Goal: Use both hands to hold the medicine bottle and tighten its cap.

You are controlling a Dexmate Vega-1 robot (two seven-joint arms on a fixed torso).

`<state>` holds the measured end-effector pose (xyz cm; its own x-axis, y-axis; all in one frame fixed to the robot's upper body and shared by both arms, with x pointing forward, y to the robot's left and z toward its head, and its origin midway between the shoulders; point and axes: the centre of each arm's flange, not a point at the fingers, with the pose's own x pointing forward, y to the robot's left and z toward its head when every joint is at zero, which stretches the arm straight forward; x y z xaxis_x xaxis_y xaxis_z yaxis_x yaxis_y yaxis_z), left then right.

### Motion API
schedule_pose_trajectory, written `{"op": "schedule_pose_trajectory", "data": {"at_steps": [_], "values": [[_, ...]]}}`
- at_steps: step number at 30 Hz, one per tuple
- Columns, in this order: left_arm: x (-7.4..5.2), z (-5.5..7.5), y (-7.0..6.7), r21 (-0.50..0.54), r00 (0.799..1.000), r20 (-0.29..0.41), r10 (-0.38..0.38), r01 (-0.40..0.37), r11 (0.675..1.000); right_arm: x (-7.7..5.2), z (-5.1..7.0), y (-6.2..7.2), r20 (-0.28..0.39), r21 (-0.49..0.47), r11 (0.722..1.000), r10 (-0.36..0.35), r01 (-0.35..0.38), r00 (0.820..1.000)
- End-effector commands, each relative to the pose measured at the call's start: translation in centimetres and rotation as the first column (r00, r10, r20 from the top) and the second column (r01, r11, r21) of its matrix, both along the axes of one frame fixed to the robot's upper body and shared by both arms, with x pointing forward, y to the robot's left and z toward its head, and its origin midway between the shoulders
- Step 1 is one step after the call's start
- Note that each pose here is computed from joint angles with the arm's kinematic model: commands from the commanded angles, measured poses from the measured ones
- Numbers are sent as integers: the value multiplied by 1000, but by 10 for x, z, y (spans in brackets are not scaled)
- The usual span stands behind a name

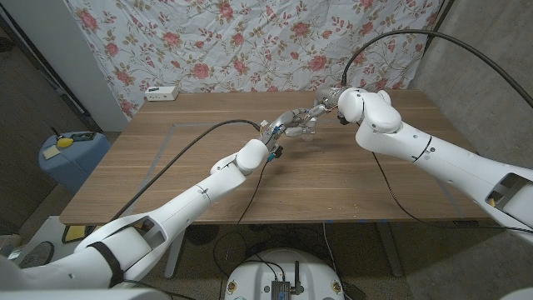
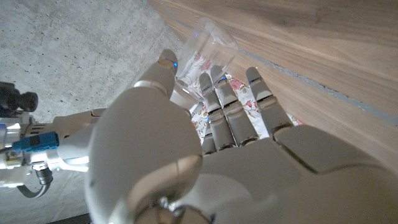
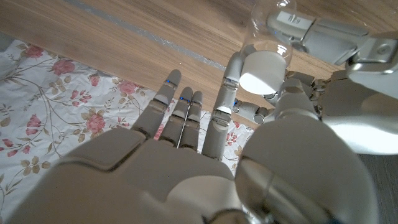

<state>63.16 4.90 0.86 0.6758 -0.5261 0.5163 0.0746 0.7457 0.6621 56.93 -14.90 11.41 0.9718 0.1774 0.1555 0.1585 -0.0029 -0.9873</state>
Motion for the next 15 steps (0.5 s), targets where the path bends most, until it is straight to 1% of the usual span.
{"op": "schedule_pose_trajectory", "data": {"at_steps": [1,8,15], "values": [[2,0,1,-3,1000,-4,2,-2,1000,1,-4,4,35,-6,1000,-23,23,999],[3,0,2,-5,1000,-4,3,-3,1000,3,-3,7,60,-11,999,-34,34,998],[5,1,2,-5,1000,-8,0,0,1000,5,-3,7,50,-26,998,-51,52,997]]}}
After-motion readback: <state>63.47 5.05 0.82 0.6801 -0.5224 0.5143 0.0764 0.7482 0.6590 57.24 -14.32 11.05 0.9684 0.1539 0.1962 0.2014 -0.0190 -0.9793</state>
